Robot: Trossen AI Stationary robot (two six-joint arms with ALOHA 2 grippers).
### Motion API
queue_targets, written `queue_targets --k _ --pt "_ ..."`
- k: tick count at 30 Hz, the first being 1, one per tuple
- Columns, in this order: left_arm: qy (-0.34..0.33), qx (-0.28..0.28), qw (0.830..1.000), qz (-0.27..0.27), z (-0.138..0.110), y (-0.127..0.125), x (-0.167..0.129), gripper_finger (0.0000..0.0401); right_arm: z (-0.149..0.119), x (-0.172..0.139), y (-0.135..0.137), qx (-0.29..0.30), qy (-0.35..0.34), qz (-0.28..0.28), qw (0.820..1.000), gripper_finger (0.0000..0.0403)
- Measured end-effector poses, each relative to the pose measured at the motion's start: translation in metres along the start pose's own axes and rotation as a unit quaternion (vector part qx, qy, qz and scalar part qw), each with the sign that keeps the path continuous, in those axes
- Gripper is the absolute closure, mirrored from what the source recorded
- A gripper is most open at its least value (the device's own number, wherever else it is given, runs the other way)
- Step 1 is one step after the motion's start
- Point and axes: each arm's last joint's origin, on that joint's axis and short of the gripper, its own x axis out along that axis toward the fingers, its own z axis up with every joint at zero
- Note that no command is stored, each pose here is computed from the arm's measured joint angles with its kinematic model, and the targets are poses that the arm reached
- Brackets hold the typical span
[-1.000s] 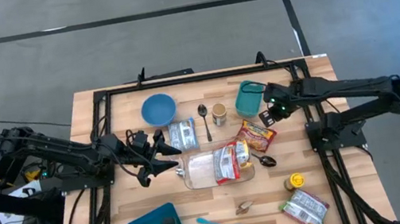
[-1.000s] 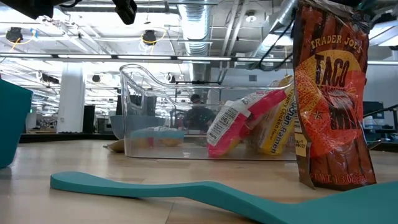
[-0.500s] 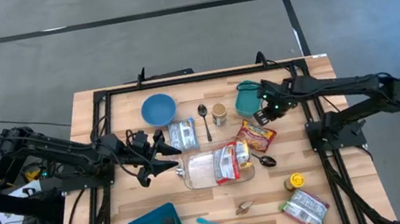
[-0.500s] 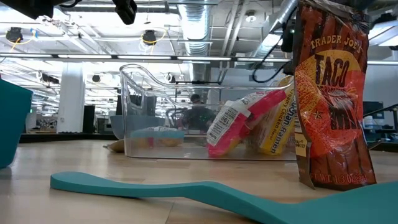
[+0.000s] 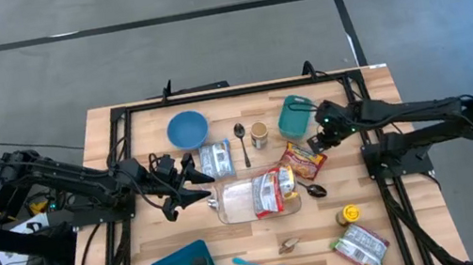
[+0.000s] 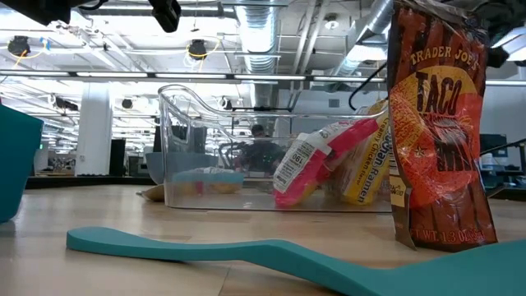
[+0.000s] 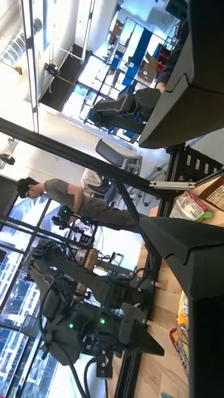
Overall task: Pick & Place Food Item
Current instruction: Put the red noodle pack into the transparent bin
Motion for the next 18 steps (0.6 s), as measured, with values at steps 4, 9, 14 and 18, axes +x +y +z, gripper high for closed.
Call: queue_targets --k 4,9,14,18 --pt "0.0 0.0 1.0 0.0 0.0 0.0 0.0 0.0215 -0.006 -0.004 -0.005 0.009 -0.007 0.007 1.0 0.0403" --pt "0.0 0.0 1.0 0.0 0.0 0.0 0.0 0.0215 -0.015 -0.001 -0.016 0.038 0.008 -0.012 0.999 0.0399" --pt "0.0 0.0 1.0 0.0 0.0 0.0 0.0 0.0215 -0.02 0.004 -0.021 0.048 0.017 -0.021 0.998 0.0383" --pt "0.0 0.0 1.0 0.0 0.0 0.0 0.0 0.0215 -0.02 0.005 -0.021 0.05 0.017 -0.02 0.998 0.0361"
